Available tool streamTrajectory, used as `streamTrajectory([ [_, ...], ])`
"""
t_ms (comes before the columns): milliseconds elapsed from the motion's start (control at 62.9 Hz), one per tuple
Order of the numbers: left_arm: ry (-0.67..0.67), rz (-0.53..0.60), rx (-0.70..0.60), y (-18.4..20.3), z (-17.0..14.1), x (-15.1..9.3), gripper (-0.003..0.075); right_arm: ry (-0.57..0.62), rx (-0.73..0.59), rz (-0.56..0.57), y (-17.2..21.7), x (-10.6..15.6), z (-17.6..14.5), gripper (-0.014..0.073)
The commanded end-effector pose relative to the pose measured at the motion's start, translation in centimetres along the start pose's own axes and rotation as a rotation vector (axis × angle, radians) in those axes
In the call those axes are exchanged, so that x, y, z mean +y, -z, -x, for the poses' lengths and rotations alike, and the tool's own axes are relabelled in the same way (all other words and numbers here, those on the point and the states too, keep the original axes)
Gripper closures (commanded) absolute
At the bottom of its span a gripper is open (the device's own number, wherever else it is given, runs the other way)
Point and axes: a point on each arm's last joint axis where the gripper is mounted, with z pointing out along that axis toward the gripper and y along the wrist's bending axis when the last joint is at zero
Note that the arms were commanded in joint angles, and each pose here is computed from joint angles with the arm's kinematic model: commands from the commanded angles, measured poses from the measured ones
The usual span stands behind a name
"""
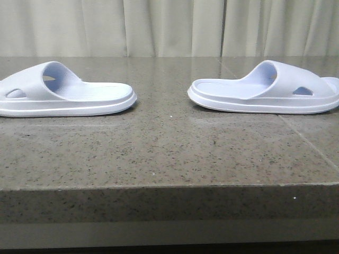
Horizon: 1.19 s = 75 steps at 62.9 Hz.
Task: Insert blue slippers together front up
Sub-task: 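Lower the open left gripper onto the heel of the nearer slipper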
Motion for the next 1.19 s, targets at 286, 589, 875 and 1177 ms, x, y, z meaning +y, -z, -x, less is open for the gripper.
streamTrajectory([
  [286,-0.044,0.012,0.189,-2.6,3.6,-0.3,0.023,0.002,-0.082,-0.013,0.4,-0.1,1.3,0.0046],
  [589,0.034,-0.043,0.206,-5.1,5.7,1.4,0.023,0.002,-0.094,-0.013,0.4,-0.1,1.4,0.0046],
  [875,0.2,-0.263,0.184,-9.0,7.0,4.0,0.023,0.002,-0.1,-0.013,0.4,-0.1,1.5,0.0046],
  [1177,0.327,-0.39,0.258,-15.1,6.3,5.7,0.023,0.002,-0.101,-0.013,0.4,-0.1,1.5,0.0046],
])
